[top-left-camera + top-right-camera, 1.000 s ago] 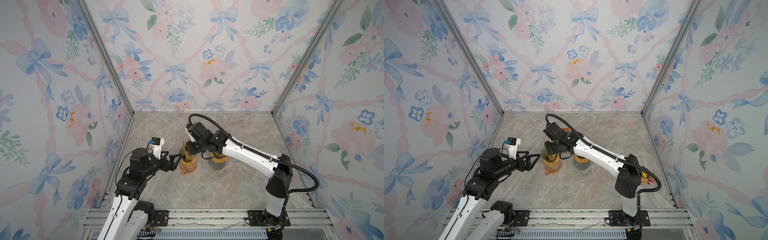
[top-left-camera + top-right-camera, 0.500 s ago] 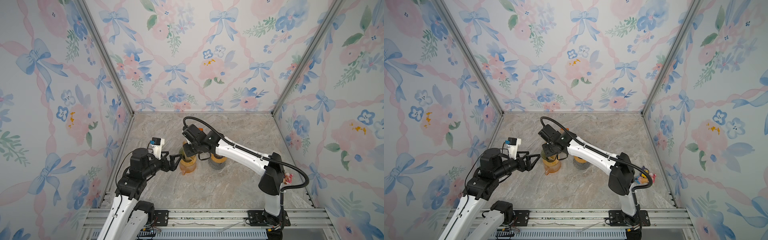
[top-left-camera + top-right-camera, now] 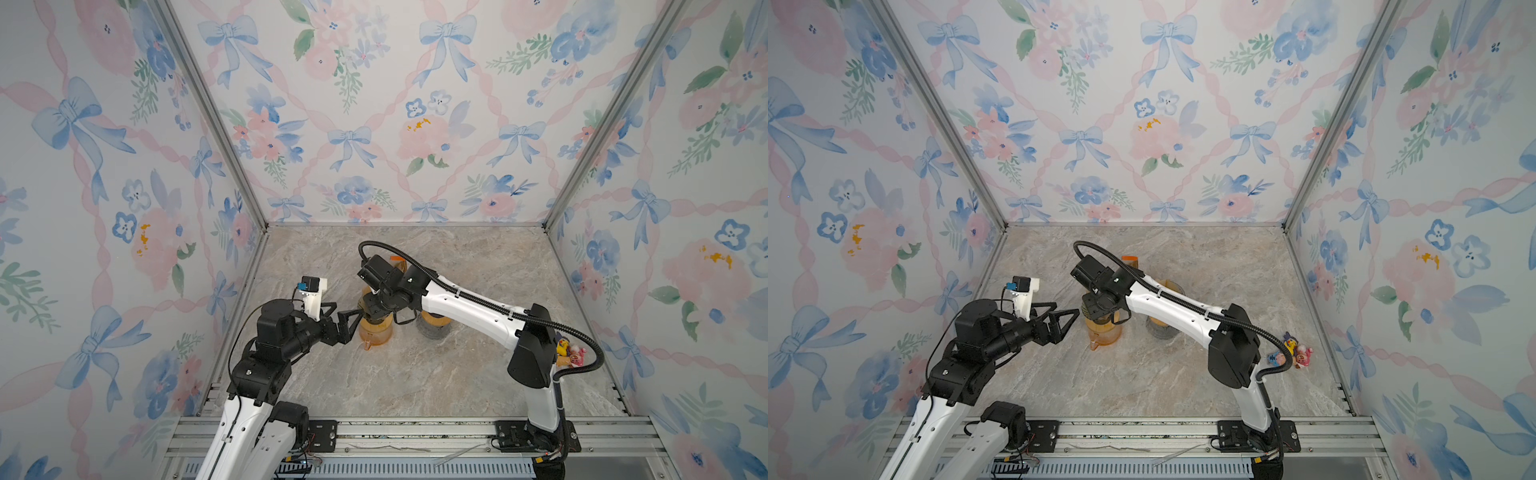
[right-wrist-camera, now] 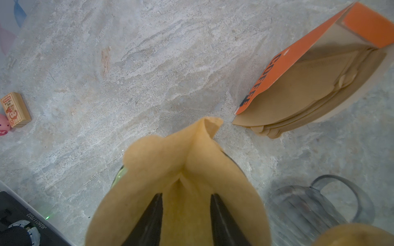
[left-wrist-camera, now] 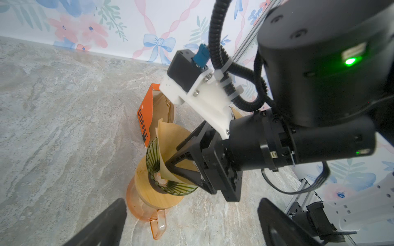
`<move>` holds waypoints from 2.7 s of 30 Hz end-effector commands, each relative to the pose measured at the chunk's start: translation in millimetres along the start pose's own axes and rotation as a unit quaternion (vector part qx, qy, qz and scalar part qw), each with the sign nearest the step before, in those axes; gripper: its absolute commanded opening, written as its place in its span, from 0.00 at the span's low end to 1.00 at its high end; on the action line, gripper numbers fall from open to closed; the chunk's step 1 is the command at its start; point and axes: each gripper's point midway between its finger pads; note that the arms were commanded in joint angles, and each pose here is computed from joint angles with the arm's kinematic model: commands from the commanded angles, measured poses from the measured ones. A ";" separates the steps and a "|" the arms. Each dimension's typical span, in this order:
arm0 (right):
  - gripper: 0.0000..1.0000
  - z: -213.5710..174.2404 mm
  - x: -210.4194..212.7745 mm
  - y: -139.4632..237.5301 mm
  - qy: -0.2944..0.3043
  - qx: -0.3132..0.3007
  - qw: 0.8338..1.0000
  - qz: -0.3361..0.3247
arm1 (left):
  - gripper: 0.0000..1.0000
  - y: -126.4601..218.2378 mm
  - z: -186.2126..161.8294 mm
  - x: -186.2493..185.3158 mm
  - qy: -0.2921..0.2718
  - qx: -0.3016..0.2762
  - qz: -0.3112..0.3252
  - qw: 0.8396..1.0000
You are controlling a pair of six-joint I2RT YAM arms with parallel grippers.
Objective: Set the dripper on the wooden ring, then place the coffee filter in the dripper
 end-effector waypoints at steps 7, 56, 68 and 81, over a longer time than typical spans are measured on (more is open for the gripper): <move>0.40 -4.4 -3.1 -11.4 0.017 0.018 0.999 -0.023 | 0.98 0.4 -0.3 -1.5 -0.003 -0.004 -0.004 1.000; 0.43 -0.8 0.5 -13.3 0.020 0.016 0.999 -0.018 | 0.98 1.6 1.0 -1.0 -0.007 -0.009 -0.001 1.000; 0.43 -6.4 0.4 -21.6 0.024 0.028 0.999 -0.023 | 0.98 2.5 1.9 -1.1 -0.008 -0.011 0.000 1.000; 0.36 5.8 0.7 -2.9 0.028 0.005 0.999 -0.032 | 0.98 1.5 1.1 -0.9 -0.007 -0.009 0.000 1.000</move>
Point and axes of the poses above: each gripper's point midway between its finger pads, its own y axis back along the fingers, its own x axis along the line the jaws close on, z = x × y, and after that the axes turned 5 degrees about y, right-handed
